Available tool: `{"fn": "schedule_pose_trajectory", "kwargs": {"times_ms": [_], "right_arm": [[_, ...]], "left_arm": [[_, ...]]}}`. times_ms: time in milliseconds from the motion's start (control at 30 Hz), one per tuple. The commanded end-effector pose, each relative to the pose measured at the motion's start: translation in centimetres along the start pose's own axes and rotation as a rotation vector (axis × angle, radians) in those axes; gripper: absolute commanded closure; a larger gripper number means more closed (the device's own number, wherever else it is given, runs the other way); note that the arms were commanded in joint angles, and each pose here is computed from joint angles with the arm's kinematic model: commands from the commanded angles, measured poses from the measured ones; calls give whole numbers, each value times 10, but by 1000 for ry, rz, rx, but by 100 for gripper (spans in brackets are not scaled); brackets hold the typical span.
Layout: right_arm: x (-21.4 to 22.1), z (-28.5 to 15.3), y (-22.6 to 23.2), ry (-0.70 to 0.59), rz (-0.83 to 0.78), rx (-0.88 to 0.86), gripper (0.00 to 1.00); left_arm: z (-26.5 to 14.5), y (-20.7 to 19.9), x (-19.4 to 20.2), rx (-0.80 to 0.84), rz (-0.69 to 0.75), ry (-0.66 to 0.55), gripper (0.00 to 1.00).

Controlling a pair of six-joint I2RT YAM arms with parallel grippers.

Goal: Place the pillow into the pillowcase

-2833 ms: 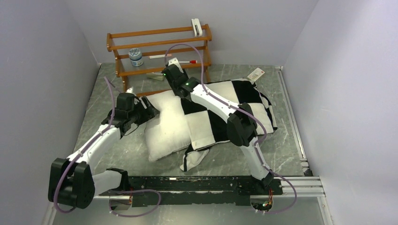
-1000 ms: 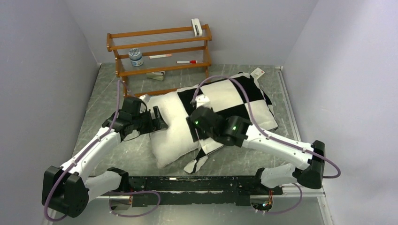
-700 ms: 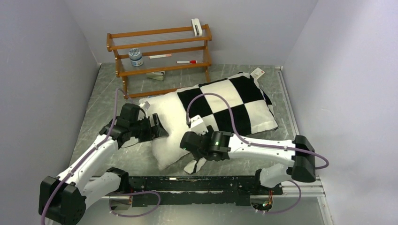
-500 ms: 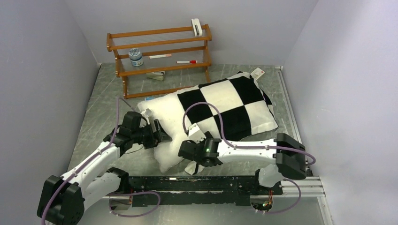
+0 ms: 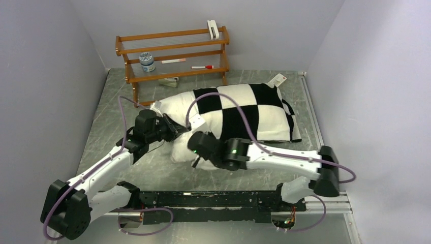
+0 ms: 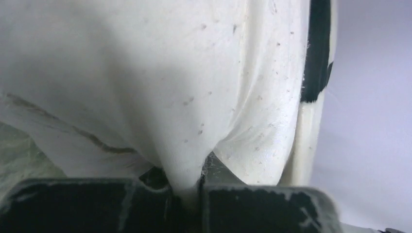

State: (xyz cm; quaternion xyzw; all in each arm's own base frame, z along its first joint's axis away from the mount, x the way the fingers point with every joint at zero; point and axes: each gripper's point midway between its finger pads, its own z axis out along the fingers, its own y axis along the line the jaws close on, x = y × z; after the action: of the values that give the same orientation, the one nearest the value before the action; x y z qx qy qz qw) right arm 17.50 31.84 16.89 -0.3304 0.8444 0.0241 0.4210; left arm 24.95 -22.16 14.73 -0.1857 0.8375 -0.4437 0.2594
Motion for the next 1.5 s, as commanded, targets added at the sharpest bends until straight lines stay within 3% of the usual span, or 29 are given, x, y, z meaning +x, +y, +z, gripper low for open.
{"fn": "schedule_pose_trajectory", "kwargs": {"times_ms": [0, 167, 333, 400, 567, 767, 933, 1133, 1300, 1467], "right_arm": [[-111, -62, 71, -369, 153, -523, 100], [-75, -28, 66, -313, 212, -527, 100], [-6, -4, 38, -196, 318, -376, 100], [13, 2, 21, -156, 326, -300, 94], [2, -21, -8, -148, 362, -223, 68], [-53, -54, -25, -196, 426, -189, 51], [-105, -40, -47, -252, 366, -77, 46], [-166, 8, -111, -346, 340, 110, 45], [-179, 68, -137, -298, 300, 194, 42], [-167, 130, -142, -194, 272, 179, 39]], "left_arm": [[4, -41, -8, 97, 0, -120, 95], [32, -11, 58, 48, -52, 3, 95], [29, -2, 57, 15, -23, -25, 95], [24, -8, 50, 19, 17, -47, 84], [6, -6, 36, -98, 130, -37, 39], [-24, -17, 3, -140, 259, -95, 20], [-36, -9, -28, -209, 281, -125, 15], [-48, -9, -43, -238, 282, -150, 15], [-61, 4, -40, -298, 266, -164, 18], [-74, 10, -76, -390, 320, -325, 17]]}}
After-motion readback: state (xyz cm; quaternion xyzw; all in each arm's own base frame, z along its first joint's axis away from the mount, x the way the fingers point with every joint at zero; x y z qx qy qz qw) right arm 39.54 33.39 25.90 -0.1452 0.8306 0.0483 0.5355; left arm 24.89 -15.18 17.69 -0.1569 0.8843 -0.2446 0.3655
